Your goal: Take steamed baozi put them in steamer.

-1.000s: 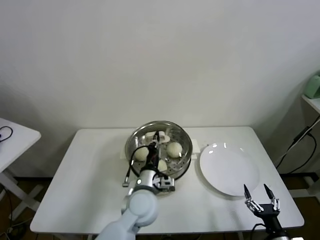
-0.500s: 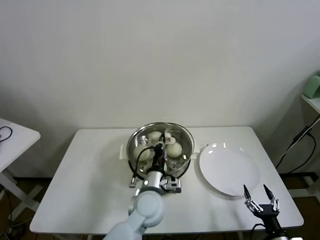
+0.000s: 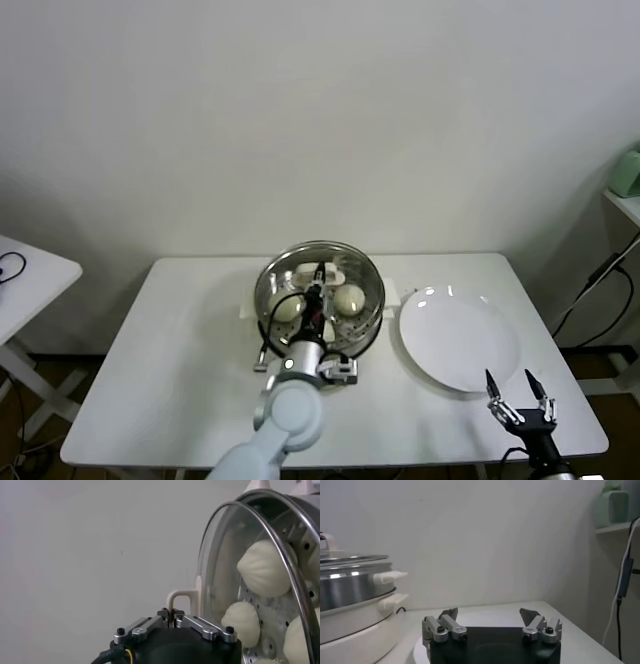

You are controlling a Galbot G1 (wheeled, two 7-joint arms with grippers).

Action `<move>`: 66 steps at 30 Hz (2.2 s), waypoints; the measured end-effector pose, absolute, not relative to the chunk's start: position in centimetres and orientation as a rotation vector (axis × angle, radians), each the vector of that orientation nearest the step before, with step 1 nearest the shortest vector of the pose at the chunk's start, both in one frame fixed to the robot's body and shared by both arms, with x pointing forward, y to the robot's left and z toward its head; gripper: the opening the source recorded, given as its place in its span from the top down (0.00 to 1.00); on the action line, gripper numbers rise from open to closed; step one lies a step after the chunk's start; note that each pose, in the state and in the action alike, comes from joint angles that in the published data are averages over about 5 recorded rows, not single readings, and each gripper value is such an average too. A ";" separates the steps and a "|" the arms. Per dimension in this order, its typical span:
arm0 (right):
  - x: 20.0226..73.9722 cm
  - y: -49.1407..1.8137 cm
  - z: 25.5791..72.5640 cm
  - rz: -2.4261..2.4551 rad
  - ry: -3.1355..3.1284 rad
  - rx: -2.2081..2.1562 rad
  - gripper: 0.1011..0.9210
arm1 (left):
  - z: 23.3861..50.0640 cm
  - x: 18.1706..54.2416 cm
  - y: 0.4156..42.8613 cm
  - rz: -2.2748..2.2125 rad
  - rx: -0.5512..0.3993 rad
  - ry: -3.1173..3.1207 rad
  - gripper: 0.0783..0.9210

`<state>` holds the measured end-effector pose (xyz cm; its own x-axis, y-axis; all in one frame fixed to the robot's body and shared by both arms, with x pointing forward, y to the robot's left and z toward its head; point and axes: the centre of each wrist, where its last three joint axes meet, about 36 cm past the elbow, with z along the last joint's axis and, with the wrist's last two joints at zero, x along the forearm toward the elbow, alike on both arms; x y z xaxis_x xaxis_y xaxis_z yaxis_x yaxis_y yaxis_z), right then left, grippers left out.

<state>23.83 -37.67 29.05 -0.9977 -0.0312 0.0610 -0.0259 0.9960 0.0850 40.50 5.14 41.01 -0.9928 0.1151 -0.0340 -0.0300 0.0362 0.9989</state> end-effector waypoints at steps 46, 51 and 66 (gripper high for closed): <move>24.0 -37.5 28.2 -0.148 -3.068 0.039 0.12 | 41.3 38.6 7.9 2.019 0.078 2.237 0.21; 24.0 -37.4 28.0 -0.152 -3.065 0.051 0.12 | 42.3 37.3 8.7 1.902 0.101 2.301 0.12; 24.2 -36.9 27.8 -0.129 -3.074 0.069 0.12 | 44.4 33.3 14.5 1.125 0.311 2.756 0.12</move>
